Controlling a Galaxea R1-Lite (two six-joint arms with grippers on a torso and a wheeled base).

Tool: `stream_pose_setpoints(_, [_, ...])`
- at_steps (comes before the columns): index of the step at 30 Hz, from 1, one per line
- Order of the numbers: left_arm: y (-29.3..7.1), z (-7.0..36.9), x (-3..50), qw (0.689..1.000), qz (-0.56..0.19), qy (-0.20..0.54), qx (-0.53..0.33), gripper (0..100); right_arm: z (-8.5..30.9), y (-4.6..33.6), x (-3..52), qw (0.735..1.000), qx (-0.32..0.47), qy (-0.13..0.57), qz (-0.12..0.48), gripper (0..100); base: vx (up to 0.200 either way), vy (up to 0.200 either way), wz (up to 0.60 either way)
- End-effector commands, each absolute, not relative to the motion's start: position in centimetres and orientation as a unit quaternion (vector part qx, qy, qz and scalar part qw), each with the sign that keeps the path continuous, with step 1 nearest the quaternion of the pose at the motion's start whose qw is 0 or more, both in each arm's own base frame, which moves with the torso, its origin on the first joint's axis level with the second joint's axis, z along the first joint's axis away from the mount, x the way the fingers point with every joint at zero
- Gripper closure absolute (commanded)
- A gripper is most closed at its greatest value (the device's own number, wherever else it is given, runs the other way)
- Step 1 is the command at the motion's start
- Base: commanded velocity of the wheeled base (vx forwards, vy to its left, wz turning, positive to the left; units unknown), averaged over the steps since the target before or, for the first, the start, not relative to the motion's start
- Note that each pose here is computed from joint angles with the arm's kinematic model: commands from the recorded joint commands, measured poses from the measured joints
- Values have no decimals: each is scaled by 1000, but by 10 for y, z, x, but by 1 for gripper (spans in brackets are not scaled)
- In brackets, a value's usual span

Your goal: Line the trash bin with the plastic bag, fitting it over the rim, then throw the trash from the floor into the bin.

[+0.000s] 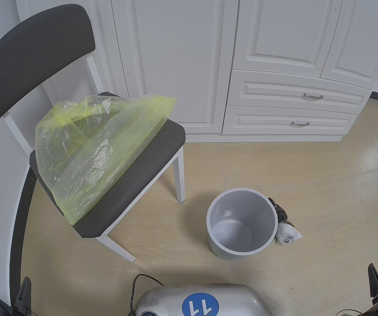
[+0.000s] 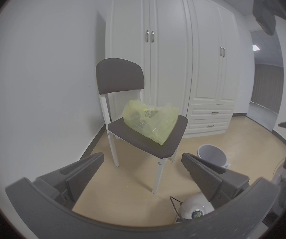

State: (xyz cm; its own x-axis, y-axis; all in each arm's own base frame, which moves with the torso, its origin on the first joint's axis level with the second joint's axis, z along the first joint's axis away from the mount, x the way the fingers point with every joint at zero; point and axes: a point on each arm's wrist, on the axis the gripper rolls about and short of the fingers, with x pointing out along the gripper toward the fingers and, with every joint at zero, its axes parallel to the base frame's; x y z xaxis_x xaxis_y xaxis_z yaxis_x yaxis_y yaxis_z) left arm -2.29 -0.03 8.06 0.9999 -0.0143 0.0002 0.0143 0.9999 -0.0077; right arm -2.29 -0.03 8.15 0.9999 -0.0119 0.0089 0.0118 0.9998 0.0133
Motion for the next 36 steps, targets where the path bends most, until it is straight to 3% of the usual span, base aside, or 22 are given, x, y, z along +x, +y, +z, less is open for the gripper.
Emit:
stream_pose_setpoints(1, [0, 76, -23, 1000, 0, 1, -12, 0, 76, 0, -23, 1000, 9, -5, -5, 0, 0, 0, 0])
stream_pose_setpoints(11, [0, 77, -23, 1000, -3, -5, 9, 0, 85, 0, -24, 1000, -2, -30, -1, 0, 0, 0, 0])
stream_pose_setpoints(12, [0, 77, -23, 1000, 0, -2, 2, 0, 109, 0, -31, 994, 51, -93, 12, 0, 0, 0, 0])
stream_pose_setpoints(15, [0, 77, -23, 1000, 1, -3, -20, 0, 123, 1, -36, 986, 117, -108, 38, 0, 0, 0, 0])
stream_pose_setpoints(20, [0, 79, -23, 1000, -5, -12, -1, 0, 122, 0, -23, 992, 107, -49, 49, 0, 0, 0, 0])
stream_pose_setpoints(22, [-1, 97, -27, 998, -18, -56, -14, 0, 128, 0, -21, 992, 103, -44, 58, 0, 0, 0, 0])
stream_pose_setpoints(23, [-2, 125, -34, 990, -66, -102, -69, 0, 136, 0, -20, 993, 91, -43, 65, 0, 0, 0, 0])
stream_pose_setpoints(26, [-2, 151, -36, 968, -144, -91, -183, 0, 149, 0, -13, 996, 52, -23, 69, 0, 0, 0, 0])
stream_pose_setpoints(32, [-1, 157, -26, 980, -140, -69, -122, 0, 177, 2, 7, 998, 14, 6, 67, 0, 0, 0, 0])
stream_pose_setpoints(36, [-2, 190, -5, 987, -96, -41, -121, 0, 206, 4, 31, 997, -10, 27, 67, 0, 0, 0, 0])
